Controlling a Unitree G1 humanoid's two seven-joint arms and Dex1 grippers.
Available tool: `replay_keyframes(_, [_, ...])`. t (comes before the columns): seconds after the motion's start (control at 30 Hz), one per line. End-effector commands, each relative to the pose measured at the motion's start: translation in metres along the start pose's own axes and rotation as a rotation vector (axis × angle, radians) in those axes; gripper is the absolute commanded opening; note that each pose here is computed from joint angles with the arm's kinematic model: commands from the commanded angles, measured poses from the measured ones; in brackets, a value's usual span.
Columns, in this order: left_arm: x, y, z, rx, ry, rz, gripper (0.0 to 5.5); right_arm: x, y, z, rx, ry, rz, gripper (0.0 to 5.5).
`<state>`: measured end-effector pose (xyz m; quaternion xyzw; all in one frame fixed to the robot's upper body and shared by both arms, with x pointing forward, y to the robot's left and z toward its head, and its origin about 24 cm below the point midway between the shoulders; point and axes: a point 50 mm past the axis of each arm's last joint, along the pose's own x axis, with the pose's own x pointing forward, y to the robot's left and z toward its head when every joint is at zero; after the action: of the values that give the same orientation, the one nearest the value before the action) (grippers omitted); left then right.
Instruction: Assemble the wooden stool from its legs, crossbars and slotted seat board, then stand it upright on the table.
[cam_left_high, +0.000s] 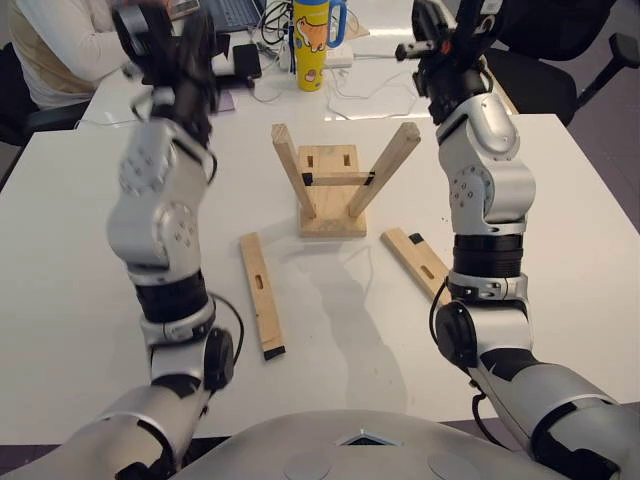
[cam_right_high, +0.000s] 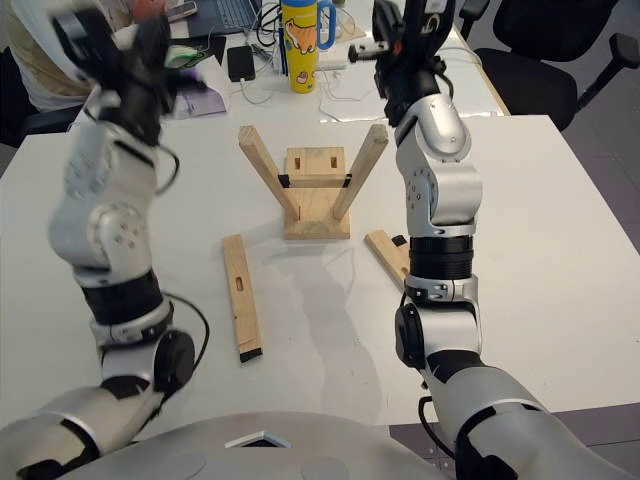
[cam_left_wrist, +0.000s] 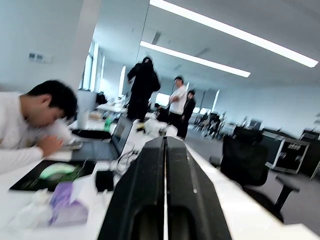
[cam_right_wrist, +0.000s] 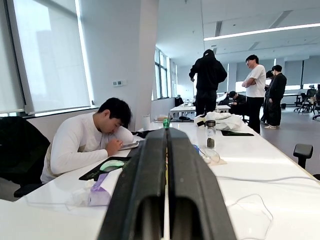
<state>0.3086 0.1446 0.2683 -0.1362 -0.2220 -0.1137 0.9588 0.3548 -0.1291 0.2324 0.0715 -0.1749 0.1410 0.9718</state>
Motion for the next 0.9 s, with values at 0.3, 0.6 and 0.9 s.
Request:
replay_keyframes(0.3, [0.000, -0.019, -0.119, -0.005, 0.510, -0.137, 0.00, -0.004, 0.000, 0.001, 0.017, -0.013, -0.026, 0.01])
replay_keyframes(0.6, [-0.025, -0.008, -0.142, 0.019, 0.528, -0.097, 0.00, -0.016, 0.000, -0.026, -0.028, 0.133, -0.006, 0.01])
replay_keyframes(0.9, [0.007, -0.009, -0.068, 0.020, 0.233, -0.079, 0.00, -0.012, -0.002, -0.019, -0.042, 0.097, -0.012, 0.01])
